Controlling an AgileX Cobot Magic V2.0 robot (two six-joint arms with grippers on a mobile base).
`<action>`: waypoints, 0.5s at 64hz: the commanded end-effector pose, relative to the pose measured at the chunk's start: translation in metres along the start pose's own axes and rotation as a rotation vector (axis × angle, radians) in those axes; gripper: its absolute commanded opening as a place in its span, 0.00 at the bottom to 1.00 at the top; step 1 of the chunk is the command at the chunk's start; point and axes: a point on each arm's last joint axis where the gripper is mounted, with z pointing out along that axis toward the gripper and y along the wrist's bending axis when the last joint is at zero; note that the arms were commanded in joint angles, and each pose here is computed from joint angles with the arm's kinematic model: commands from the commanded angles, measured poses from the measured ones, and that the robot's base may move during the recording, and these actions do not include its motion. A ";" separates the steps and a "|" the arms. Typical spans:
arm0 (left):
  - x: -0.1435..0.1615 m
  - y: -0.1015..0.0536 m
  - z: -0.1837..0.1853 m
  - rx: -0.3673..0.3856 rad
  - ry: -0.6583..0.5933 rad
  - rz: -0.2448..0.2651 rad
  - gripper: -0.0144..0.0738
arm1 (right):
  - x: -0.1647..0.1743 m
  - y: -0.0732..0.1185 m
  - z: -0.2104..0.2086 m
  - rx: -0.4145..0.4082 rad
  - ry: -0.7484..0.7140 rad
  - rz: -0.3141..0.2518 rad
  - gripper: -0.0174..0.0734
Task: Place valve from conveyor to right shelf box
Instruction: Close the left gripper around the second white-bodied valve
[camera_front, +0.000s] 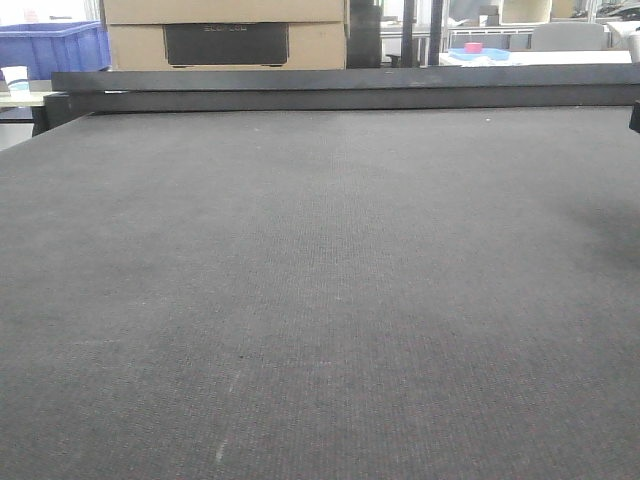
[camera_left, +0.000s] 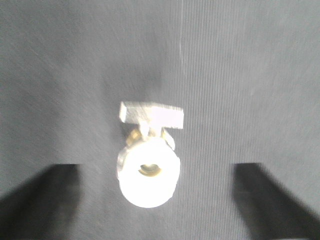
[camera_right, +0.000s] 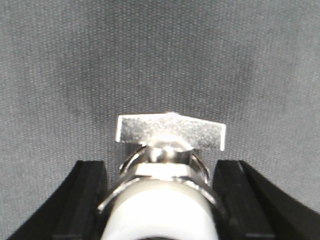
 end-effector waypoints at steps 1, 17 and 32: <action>0.005 -0.002 0.014 0.011 0.021 -0.001 0.82 | -0.004 0.002 -0.001 -0.025 -0.034 0.011 0.01; 0.012 -0.001 0.041 -0.005 -0.024 0.000 0.79 | -0.005 0.002 -0.001 -0.025 -0.045 0.011 0.01; 0.005 0.001 0.047 -0.009 -0.052 0.007 0.78 | -0.005 0.002 -0.001 -0.027 -0.042 0.012 0.01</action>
